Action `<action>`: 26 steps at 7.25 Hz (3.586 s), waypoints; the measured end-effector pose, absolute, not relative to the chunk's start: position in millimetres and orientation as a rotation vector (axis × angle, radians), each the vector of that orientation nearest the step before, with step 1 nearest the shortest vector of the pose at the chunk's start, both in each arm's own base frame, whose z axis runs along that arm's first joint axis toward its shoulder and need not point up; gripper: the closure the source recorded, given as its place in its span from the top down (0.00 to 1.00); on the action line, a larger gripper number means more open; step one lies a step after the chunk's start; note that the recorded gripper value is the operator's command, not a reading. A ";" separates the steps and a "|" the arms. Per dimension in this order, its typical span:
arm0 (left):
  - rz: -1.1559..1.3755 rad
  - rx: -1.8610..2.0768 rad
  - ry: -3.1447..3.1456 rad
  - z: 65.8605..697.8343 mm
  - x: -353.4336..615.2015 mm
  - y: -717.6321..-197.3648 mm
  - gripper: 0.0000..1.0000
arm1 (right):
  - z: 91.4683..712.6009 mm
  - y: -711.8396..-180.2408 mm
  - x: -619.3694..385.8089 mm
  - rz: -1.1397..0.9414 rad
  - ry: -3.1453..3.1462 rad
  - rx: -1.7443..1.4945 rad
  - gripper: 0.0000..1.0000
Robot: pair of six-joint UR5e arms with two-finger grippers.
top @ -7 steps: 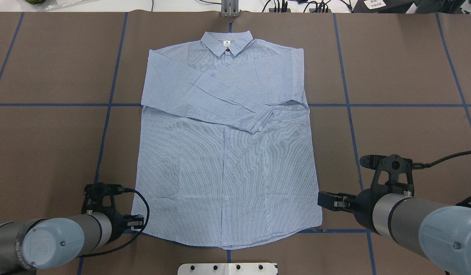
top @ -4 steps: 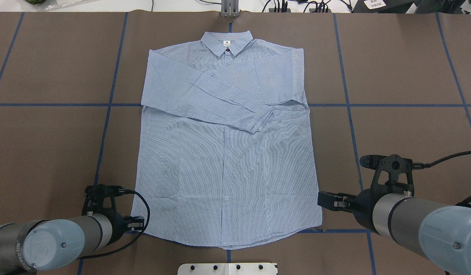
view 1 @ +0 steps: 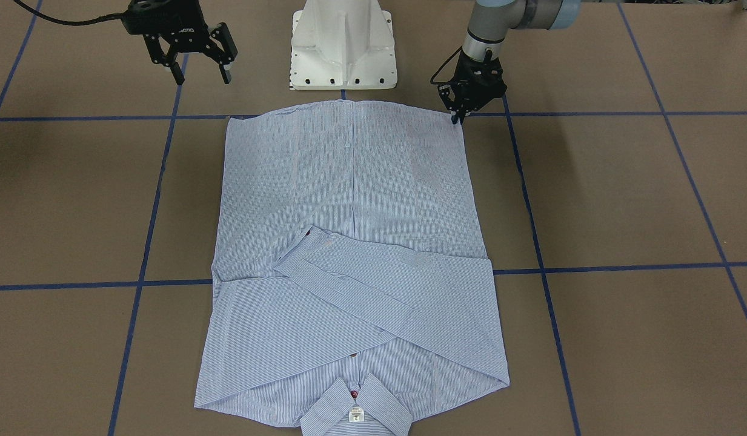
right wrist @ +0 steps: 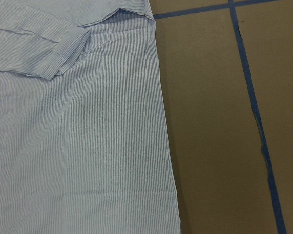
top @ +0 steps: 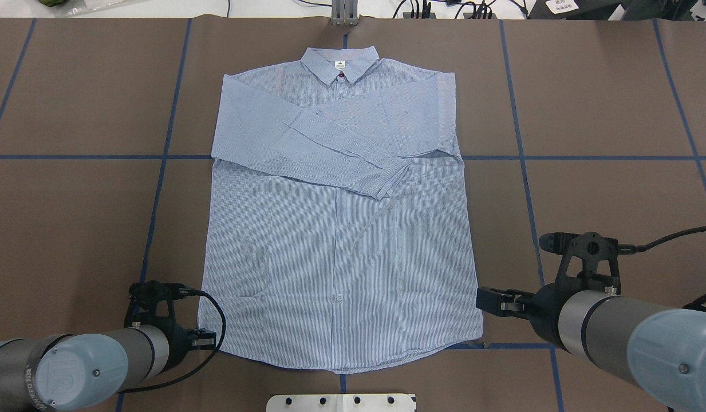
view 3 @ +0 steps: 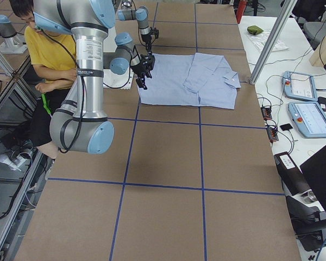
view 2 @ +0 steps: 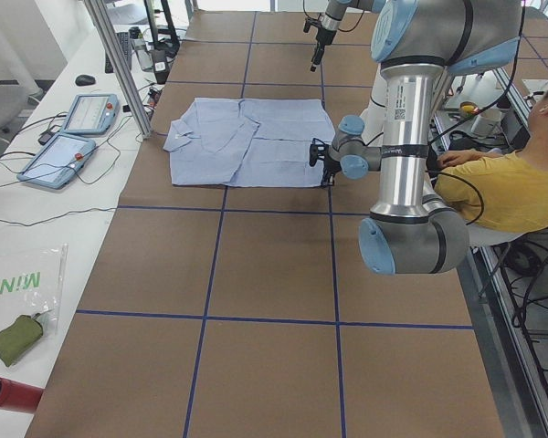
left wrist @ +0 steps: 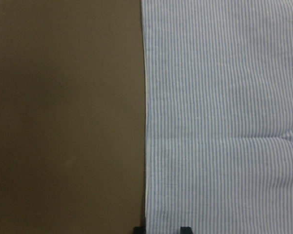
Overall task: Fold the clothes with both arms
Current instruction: 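Lower both grippers to the two bottom corners of the shirt hem, then close both grippers on the hem corners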
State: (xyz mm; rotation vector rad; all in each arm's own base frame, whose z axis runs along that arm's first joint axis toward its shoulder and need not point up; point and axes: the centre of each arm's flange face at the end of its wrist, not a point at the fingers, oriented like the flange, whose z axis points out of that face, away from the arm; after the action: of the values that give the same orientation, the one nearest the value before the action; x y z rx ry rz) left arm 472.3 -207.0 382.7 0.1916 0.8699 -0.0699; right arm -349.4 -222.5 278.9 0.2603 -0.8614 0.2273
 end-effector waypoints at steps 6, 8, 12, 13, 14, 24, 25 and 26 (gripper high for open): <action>-0.075 0.203 0.935 352.0 466.3 -206.6 0.00 | 304.0 -212.1 -368.8 0.299 -0.892 0.267 1.00; -0.078 0.212 0.946 346.7 465.2 -207.1 0.00 | 346.9 -207.4 -377.6 0.326 -0.917 0.296 0.79; -0.084 0.238 0.946 345.3 464.4 -208.2 0.00 | 380.5 -177.5 -403.2 0.339 -0.881 0.317 0.51; -0.085 0.243 0.945 345.2 464.4 -208.3 0.00 | 383.8 -173.7 -412.2 0.345 -0.861 0.313 0.51; -0.086 0.248 0.944 345.1 464.5 -208.4 0.00 | 386.1 -171.4 -424.5 0.350 -0.848 0.316 0.51; -0.088 0.270 0.940 345.5 465.7 -205.2 0.00 | 389.3 -159.6 -474.7 0.343 -0.841 0.340 0.39; -0.089 0.270 0.940 345.3 465.6 -205.3 0.00 | 390.6 -158.7 -478.8 0.341 -0.839 0.341 0.27; -0.089 0.270 0.941 345.0 465.7 -205.4 0.00 | 391.7 -158.9 -480.7 0.341 -0.837 0.344 0.00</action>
State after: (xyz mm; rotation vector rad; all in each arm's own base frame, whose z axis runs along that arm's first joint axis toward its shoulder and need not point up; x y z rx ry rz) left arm 465.7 -205.4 345.0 0.2704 0.9408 -0.0891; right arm -480.7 -158.9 391.7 0.3441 -0.8368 0.3412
